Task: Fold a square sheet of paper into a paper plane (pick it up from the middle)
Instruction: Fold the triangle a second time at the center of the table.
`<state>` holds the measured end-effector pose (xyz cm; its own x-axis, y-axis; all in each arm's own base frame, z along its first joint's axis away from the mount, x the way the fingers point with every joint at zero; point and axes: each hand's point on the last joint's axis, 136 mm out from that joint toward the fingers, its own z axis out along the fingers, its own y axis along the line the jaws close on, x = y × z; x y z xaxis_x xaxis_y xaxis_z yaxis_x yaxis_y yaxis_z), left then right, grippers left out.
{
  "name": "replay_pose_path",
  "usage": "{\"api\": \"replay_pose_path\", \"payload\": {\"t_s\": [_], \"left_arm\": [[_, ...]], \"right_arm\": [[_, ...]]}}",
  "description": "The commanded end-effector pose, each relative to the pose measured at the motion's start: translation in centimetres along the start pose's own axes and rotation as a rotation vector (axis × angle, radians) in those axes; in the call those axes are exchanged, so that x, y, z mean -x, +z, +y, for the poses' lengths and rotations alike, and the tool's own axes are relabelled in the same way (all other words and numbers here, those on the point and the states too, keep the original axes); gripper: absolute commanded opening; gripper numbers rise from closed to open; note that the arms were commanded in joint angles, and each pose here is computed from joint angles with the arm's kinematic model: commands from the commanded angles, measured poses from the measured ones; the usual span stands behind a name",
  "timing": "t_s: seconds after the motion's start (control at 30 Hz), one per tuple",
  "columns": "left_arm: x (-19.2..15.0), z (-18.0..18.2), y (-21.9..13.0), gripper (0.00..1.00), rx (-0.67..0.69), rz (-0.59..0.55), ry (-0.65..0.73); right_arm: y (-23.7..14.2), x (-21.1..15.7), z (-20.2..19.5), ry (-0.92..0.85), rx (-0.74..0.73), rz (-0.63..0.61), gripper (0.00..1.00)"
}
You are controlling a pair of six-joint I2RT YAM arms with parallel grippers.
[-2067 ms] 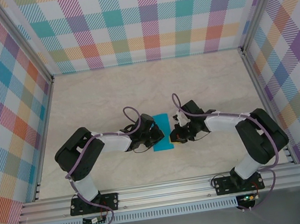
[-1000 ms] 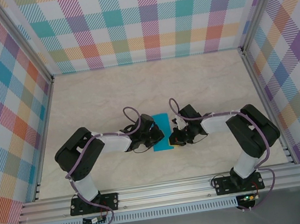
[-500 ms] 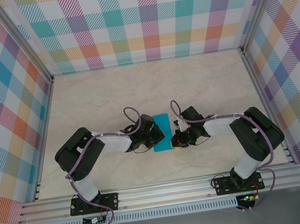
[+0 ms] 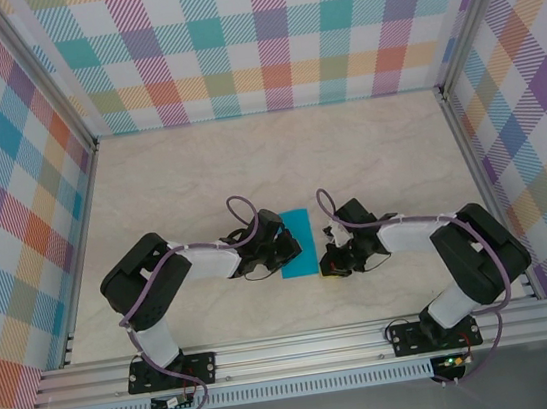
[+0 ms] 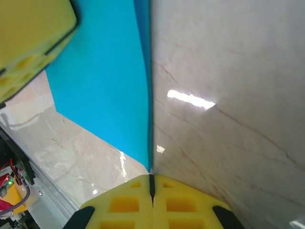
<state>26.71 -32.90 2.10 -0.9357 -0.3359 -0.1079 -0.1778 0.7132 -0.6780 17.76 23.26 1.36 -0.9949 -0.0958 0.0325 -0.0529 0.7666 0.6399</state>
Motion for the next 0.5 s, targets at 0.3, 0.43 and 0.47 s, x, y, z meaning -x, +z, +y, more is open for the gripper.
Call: {"api": "replay_pose_path", "payload": {"t_s": [0.3, 0.43, 0.47], "left_arm": [[-0.7, 2.7, 0.5, 0.0, 0.087, 0.014, -0.022], [-0.6, 2.4, 0.4, 0.0, 0.079, 0.014, -0.02], [-0.6, 2.4, 0.4, 0.0, 0.077, 0.014, -0.019]], "right_arm": [[-1.0, 2.6, 4.2, -0.004, 0.109, -0.028, 0.0], [0.1, 3.3, 3.4, 0.012, 0.083, -0.022, 0.0], [0.5, 3.3, 2.9, 0.018, 0.068, -0.014, 0.0]]}}
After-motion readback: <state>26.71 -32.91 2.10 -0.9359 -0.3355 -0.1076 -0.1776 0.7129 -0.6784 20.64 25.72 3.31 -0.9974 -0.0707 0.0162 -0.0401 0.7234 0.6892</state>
